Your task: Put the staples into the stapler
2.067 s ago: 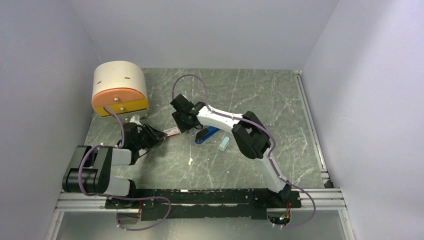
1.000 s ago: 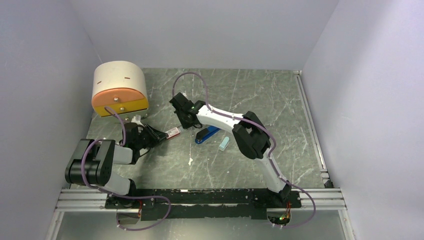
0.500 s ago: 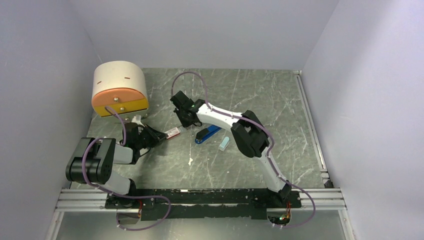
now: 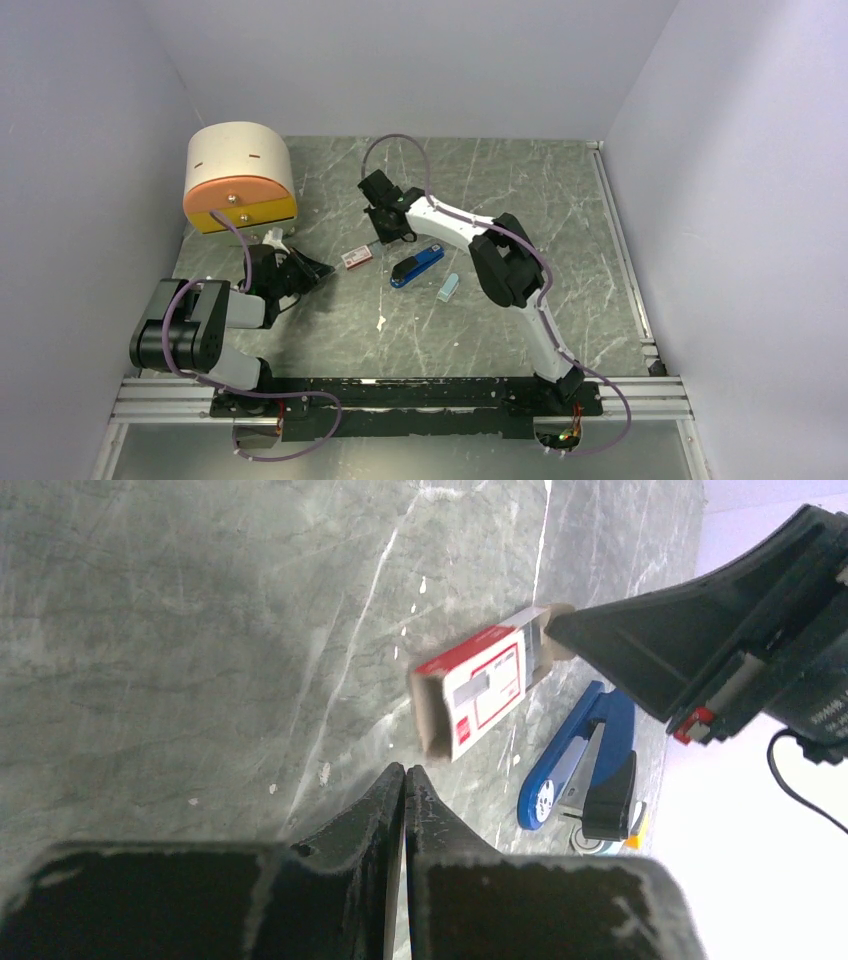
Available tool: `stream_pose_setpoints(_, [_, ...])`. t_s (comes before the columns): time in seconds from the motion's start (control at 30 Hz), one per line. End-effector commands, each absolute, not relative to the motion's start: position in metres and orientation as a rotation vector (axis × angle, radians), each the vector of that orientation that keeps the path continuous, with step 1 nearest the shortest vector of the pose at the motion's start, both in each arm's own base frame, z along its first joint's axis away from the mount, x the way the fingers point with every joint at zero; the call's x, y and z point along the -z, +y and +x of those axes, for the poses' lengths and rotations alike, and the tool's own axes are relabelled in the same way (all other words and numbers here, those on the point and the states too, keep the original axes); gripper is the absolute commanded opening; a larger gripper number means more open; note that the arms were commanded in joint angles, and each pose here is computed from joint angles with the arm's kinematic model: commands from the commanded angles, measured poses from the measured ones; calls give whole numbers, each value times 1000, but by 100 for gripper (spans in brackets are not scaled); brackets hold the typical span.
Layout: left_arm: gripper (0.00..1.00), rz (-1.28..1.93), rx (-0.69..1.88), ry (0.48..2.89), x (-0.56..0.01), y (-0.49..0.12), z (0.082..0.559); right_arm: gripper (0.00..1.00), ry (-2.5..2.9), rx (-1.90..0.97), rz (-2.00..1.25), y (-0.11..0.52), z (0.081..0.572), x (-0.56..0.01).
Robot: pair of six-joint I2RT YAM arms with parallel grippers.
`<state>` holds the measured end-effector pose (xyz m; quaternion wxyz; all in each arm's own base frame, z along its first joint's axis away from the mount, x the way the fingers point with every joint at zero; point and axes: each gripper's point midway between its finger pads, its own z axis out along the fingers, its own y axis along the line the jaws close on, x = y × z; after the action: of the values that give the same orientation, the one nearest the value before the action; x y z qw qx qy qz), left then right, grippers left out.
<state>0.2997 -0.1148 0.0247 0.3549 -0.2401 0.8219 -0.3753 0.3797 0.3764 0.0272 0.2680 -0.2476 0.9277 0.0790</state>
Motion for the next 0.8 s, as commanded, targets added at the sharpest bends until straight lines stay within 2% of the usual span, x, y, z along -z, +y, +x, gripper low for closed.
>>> stream_pose_setpoints(0.0, [11, -560, 978, 2095, -32, -115, 303, 1, 2493, -195, -668, 356, 396, -34])
stream_pose_setpoints(0.1, [11, -561, 977, 2093, -33, -115, 304, 1, 2498, -188, -673, 346, 402, -34])
stream_pose_setpoints(0.17, [15, -551, 998, 2086, -35, -117, 305, 2, 2502, -193, -688, 342, 403, -32])
stream_pose_setpoints(0.33, [39, -530, 1100, 2043, -46, -129, 308, 2, 2504, -256, -729, 349, 399, -30])
stream_pose_setpoints(0.47, [49, -507, 1154, 2018, -51, -139, 310, 2, 2503, -278, -727, 352, 398, -30])
stream_pose_setpoints(0.6, [48, -502, 1159, 1987, -56, -147, 322, 2, 2499, -288, -727, 354, 398, -32])
stream_pose_setpoints(0.7, [38, -512, 1152, 1970, -58, -151, 332, 2, 2500, -301, -726, 354, 397, -32])
stream_pose_setpoints(0.77, [36, -511, 1169, 1964, -58, -156, 336, 2, 2497, -316, -727, 357, 396, -34])
